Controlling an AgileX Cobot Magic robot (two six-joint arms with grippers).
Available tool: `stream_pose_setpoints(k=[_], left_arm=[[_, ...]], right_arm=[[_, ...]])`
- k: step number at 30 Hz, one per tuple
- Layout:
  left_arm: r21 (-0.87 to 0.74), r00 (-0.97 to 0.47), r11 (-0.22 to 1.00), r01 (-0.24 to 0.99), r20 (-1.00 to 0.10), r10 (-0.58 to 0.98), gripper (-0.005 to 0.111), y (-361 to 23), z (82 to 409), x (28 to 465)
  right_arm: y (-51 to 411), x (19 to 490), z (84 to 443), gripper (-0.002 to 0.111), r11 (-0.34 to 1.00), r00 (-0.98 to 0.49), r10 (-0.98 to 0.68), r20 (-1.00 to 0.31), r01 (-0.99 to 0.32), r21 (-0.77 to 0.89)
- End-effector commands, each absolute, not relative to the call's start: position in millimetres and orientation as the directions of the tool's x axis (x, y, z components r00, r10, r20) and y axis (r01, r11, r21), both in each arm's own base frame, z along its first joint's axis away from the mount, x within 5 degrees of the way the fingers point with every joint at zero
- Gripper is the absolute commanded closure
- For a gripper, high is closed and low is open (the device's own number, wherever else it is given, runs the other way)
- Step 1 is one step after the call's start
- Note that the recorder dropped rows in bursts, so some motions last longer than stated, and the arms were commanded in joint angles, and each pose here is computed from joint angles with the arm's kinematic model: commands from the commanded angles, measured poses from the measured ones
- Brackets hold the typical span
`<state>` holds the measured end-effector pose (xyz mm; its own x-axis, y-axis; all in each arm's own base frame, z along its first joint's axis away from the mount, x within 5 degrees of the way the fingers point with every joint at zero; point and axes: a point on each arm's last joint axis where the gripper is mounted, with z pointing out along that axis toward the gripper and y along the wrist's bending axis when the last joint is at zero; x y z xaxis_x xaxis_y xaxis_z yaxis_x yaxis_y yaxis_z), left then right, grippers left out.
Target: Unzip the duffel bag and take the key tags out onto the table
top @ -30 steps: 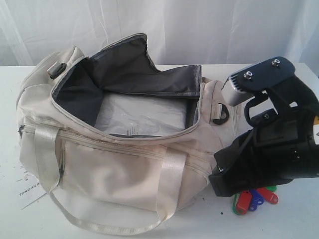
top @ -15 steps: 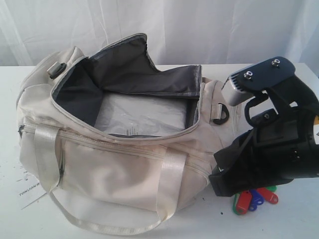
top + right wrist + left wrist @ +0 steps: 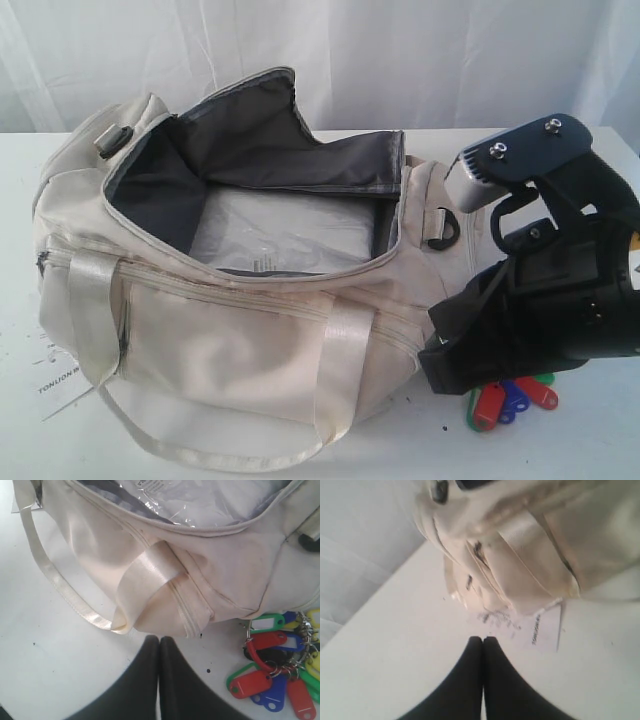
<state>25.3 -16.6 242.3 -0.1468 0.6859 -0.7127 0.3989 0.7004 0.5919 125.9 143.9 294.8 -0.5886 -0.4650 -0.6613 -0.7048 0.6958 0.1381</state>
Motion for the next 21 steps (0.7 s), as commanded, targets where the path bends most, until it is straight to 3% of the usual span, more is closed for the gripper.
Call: stream_pose_setpoints(k=[1,6,14,21], left_arm=[[0.615,-0.258,0.648,0.449,-0.605,0.753,0.107,-9.4,198.7,33.0],[0.597,-0.350,0.603,0.529,-0.494,0.796,0.107,-4.1,151.4,35.2],[0.764,-0.085,0.626,0.154,-0.621,0.779,0.107,-2.1,182.8,56.1],[0.772,-0.044,0.628,0.099,-0.627,0.778,0.107,-1.9,189.0,57.0]], right_arm=[[143.2,126.1,295.9,0.108,0.692,-0.574,-0.465,-0.674,-0.711,0.128],[143.2,126.1,295.9,0.108,0.692,-0.574,-0.465,-0.674,-0.711,0.128],[143.2,126.2,296.0,0.108,0.692,-0.573,-0.464,-0.675,-0.711,0.128],[143.1,126.1,295.9,0.108,0.692,-0.574,-0.465,-0.674,-0.711,0.128]])
